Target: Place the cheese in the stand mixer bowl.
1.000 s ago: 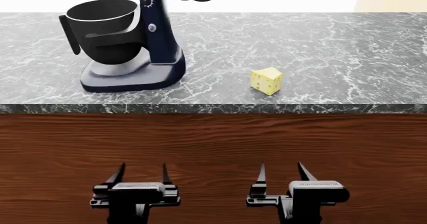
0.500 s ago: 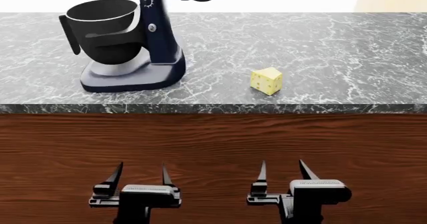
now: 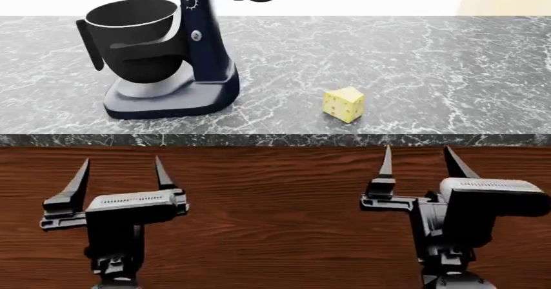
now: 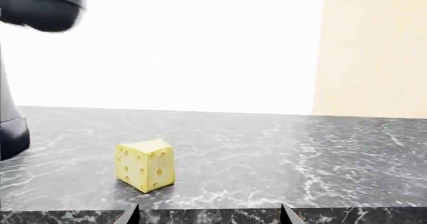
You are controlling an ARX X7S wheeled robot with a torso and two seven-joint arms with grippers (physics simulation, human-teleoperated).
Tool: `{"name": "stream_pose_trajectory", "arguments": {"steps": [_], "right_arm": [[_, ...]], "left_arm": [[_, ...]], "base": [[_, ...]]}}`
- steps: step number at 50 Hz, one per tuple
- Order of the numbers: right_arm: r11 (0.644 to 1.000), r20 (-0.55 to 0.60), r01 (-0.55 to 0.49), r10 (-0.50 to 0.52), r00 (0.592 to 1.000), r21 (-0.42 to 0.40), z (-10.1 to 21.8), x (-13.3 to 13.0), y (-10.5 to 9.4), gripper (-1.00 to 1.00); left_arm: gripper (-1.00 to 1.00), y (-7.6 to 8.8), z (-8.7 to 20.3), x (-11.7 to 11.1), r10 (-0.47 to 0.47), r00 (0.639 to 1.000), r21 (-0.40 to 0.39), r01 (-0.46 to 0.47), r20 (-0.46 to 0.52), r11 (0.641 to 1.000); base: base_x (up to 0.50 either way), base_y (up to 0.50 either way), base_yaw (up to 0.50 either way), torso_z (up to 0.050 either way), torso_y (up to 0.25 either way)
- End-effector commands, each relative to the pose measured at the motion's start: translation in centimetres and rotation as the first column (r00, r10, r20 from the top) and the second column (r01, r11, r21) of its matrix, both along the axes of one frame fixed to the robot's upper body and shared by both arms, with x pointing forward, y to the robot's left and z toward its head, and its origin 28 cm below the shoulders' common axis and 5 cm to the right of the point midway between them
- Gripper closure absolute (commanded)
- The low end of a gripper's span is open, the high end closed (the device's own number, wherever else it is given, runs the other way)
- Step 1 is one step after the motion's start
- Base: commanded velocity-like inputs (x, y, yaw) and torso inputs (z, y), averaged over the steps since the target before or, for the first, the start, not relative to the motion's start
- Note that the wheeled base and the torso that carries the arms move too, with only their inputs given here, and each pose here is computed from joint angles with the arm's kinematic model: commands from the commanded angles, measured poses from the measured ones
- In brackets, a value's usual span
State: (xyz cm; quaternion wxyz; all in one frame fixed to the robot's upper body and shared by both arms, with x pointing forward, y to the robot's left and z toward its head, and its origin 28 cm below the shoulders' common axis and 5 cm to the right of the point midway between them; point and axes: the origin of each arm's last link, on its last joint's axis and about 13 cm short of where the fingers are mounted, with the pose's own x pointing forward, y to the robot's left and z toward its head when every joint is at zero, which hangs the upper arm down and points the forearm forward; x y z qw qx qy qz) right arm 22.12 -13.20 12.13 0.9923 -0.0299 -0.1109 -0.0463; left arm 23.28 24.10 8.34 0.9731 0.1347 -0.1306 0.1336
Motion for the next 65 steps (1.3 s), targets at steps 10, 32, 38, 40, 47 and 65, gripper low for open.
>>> {"name": "stream_pose_trajectory", "arguments": {"steps": [10, 32, 38, 40, 47, 65], "right_arm": [[0.978, 0.3, 0.207, -0.201, 0.933, 0.012, 9.6, -5.5, -6.2, -1.0], [0.976, 0.294, 0.216, -0.2, 0.935, -0.023, 9.1, -5.9, -6.2, -1.0], [0.978, 0.291, 0.206, -0.189, 0.938, -0.03, 9.0, -5.9, -6.1, -1.0], [0.979, 0.291, 0.203, -0.186, 0.938, -0.026, 9.0, -5.9, -6.1, -1.0], [0.979, 0.293, 0.2, -0.186, 0.938, -0.022, 9.1, -5.9, -6.2, -1.0], [0.981, 0.305, 0.191, -0.187, 0.934, 0.017, 9.2, -6.4, -6.3, -1.0]], "left_arm": [[-1.0, 6.5, 8.8, -1.7, 0.236, 0.94, -0.119, -0.212, 0.247, 0.97], [-1.0, 6.2, 8.6, -1.9, 0.218, 0.945, -0.102, -0.198, 0.245, 0.975], [-1.0, 6.1, 8.7, -1.8, 0.208, 0.947, -0.096, -0.19, 0.244, 0.977], [-1.0, 6.0, 8.6, -1.8, 0.205, 0.948, -0.094, -0.187, 0.244, 0.978], [-1.0, 5.9, 8.6, -1.6, 0.2, 0.949, -0.092, -0.183, 0.242, 0.979], [-1.0, 5.8, 8.6, -1.6, 0.195, 0.95, -0.087, -0.179, 0.242, 0.98]], "base": [[0.0, 0.0, 0.0, 0.0, 0.0], [0.0, 0.44, 0.0, 0.0, 0.0], [0.0, 0.5, 0.0, 0.0, 0.0], [0.0, 0.5, 0.0, 0.0, 0.0], [0.0, 0.5, 0.0, 0.0, 0.0], [0.01, 0.16, 0.0, 0.0, 0.0]]}}
